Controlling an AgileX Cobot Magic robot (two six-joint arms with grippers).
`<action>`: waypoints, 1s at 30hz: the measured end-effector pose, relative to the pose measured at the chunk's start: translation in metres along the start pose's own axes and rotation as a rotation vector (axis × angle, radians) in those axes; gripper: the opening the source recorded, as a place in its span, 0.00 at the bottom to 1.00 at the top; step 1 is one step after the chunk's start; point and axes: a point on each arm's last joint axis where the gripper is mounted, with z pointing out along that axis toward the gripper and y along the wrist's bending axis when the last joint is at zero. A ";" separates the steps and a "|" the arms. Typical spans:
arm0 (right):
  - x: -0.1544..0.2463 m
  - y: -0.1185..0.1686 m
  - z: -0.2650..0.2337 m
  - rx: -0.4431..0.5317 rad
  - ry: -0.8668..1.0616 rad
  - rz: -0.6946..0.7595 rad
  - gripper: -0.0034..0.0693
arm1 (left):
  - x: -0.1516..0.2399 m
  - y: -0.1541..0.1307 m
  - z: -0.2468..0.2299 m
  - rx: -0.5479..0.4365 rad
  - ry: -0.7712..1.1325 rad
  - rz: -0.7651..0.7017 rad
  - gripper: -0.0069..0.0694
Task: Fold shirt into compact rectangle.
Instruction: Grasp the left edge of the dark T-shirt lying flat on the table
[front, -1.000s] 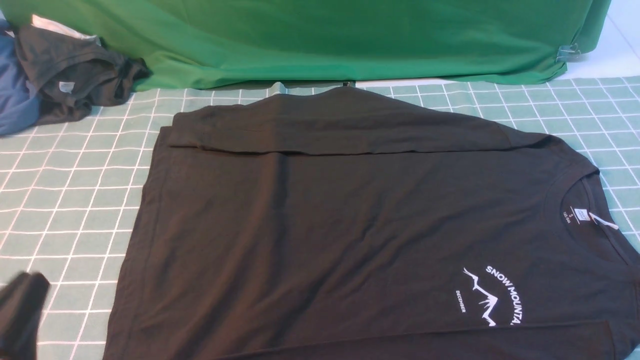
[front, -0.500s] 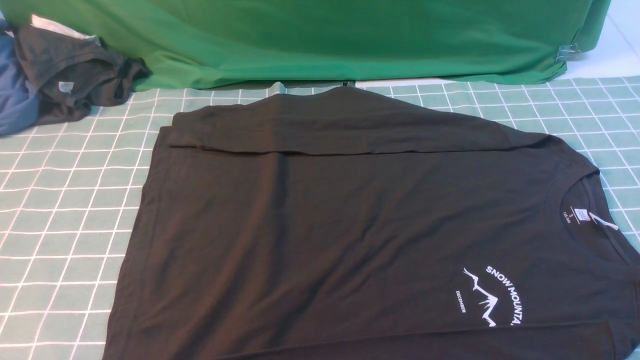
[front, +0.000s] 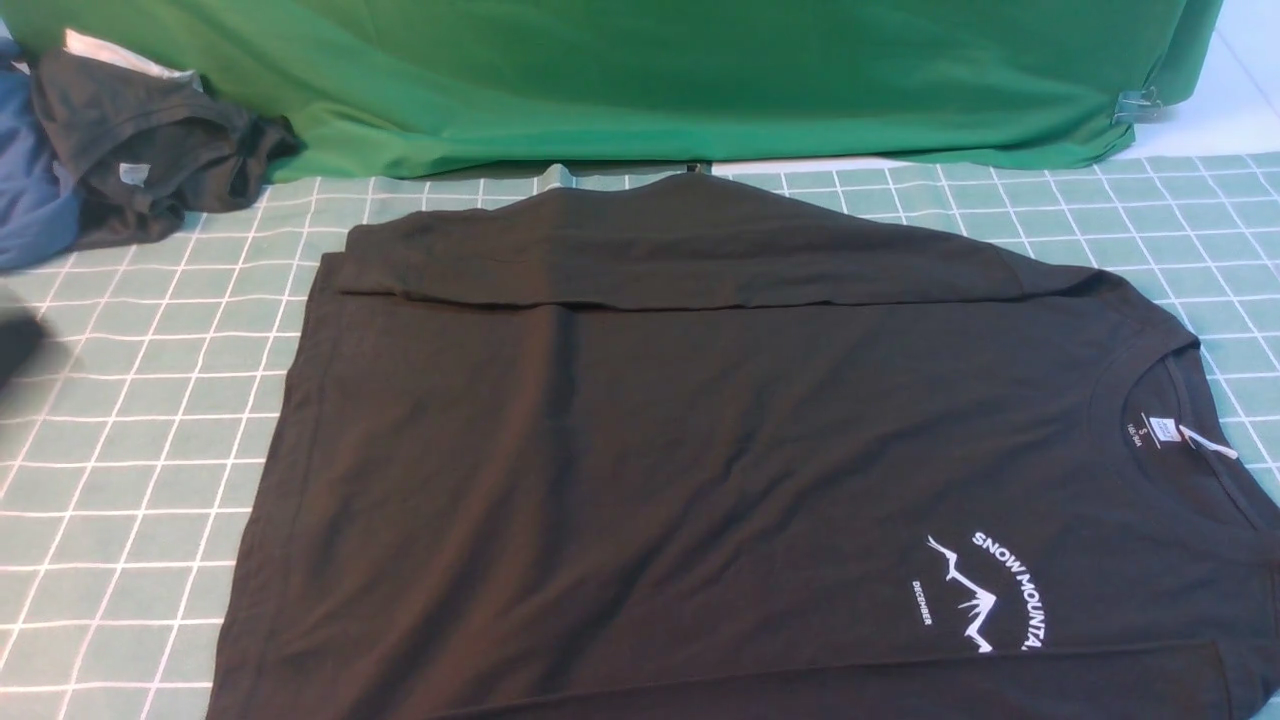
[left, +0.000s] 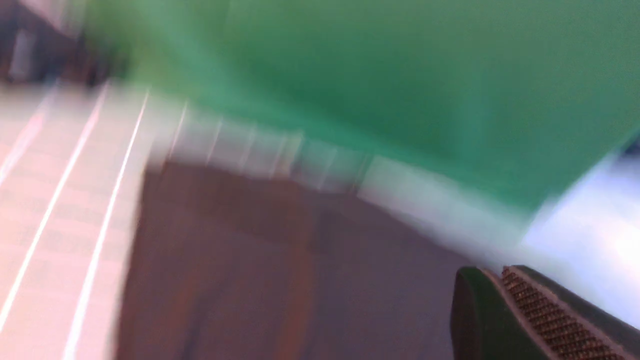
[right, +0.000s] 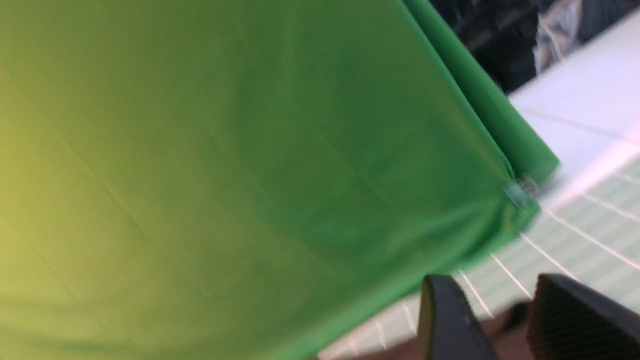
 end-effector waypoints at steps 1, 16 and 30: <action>-0.003 0.005 0.000 -0.005 0.025 0.016 0.37 | 0.004 0.004 0.018 -0.041 0.145 0.023 0.11; -0.055 0.114 0.088 -0.080 0.915 -0.564 0.09 | 0.075 0.032 0.101 -0.217 0.792 0.234 0.09; -0.022 0.128 0.109 -0.214 1.044 -0.561 0.10 | 0.088 0.040 0.130 -0.282 0.868 0.309 0.49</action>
